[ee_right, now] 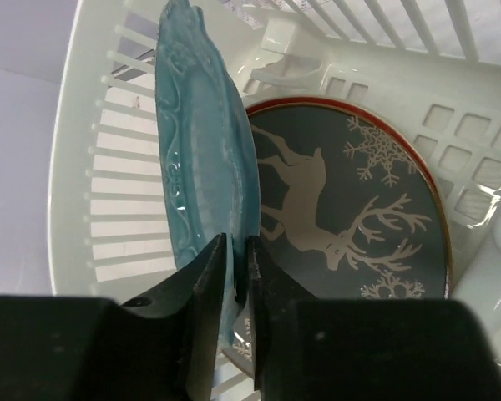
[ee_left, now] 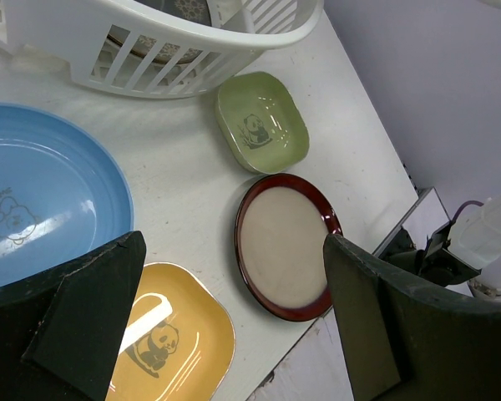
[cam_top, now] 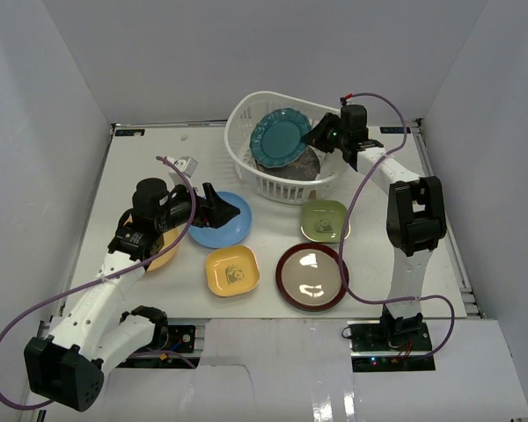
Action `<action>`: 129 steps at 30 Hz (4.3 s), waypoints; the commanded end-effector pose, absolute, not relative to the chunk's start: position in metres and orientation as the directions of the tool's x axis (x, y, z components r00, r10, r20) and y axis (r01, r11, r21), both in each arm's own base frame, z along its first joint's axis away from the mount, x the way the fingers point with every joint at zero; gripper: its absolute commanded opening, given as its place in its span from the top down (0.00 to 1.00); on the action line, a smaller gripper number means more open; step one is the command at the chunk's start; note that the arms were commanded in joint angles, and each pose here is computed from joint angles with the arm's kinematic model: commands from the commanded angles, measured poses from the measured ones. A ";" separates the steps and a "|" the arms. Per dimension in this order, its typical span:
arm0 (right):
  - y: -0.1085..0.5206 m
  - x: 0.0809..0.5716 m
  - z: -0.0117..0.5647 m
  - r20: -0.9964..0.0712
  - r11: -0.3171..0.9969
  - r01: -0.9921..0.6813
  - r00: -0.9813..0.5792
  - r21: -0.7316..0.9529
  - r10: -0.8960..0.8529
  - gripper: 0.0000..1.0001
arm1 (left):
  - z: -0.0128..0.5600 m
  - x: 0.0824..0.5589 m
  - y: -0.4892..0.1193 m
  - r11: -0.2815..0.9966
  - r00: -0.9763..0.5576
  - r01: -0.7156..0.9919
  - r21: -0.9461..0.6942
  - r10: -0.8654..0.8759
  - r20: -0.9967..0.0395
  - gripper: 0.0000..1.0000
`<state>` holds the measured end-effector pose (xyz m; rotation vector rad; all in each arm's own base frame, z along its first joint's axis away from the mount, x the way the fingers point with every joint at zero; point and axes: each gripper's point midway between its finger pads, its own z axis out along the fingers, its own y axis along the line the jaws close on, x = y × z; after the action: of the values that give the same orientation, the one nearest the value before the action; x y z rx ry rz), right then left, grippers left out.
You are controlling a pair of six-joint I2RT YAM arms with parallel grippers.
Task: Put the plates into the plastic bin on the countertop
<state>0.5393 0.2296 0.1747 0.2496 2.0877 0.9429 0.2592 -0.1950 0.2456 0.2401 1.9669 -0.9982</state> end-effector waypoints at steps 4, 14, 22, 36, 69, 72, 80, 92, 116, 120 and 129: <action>0.227 0.540 0.225 -0.732 0.762 -0.238 -0.545 0.602 0.408 0.53 | 0.247 0.261 -0.194 0.661 -0.568 0.521 -0.540 -0.204 -0.797 0.02; 0.210 0.516 0.219 -0.841 0.931 -0.183 -0.509 0.316 0.185 0.21 | 0.245 0.265 -0.189 0.687 -0.557 0.497 -0.530 -0.216 -0.802 0.02; 0.198 0.496 0.240 -0.888 0.979 -0.158 -0.458 0.126 0.040 0.09 | 0.229 0.269 -0.188 0.705 -0.600 0.437 -0.559 -0.235 -0.765 0.02; 0.164 0.254 0.168 -0.763 0.849 -0.306 -0.626 0.430 0.161 0.33 | 0.215 0.231 -0.180 0.704 -0.627 0.466 -0.535 -0.164 -0.761 0.02; 0.134 0.109 0.013 -0.255 0.807 0.135 -0.908 0.574 0.333 0.92 | 0.219 0.213 -0.176 0.690 -0.556 0.525 -0.498 -0.165 -0.814 0.02; 0.144 0.116 0.057 -0.306 0.765 0.064 -0.893 0.641 0.331 0.92 | 0.219 0.216 -0.174 0.701 -0.555 0.512 -0.496 -0.170 -0.814 0.02; 0.188 0.164 0.261 -0.567 0.546 -0.322 -0.737 0.774 0.369 0.92 | 0.218 0.226 -0.166 0.746 -0.545 0.457 -0.484 -0.195 -0.815 0.02; 0.212 0.378 0.388 -0.843 0.731 -0.431 -0.359 0.530 0.400 0.92 | 0.199 0.245 -0.132 0.868 -0.546 0.228 -0.442 -0.262 -0.795 0.02; 0.220 0.531 0.201 -0.687 0.784 -0.202 -0.637 0.587 0.350 0.50 | 0.151 0.245 -0.054 0.812 -0.447 -0.405 -0.422 -0.578 -0.683 0.02; 0.218 0.523 0.215 -0.721 0.816 -0.222 -0.623 0.534 0.303 0.30 | 0.148 0.242 -0.040 0.800 -0.414 -0.460 -0.386 -0.578 -0.703 0.02; 0.231 0.481 0.273 -0.834 0.844 -0.351 -0.519 0.406 0.186 0.30 | 0.144 0.238 -0.023 0.801 -0.442 -0.538 -0.262 -0.532 -0.722 0.02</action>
<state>0.5002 0.2234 0.2090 0.0011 2.1676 0.6991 0.2396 -0.0336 0.1360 -0.7606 2.1440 -0.0674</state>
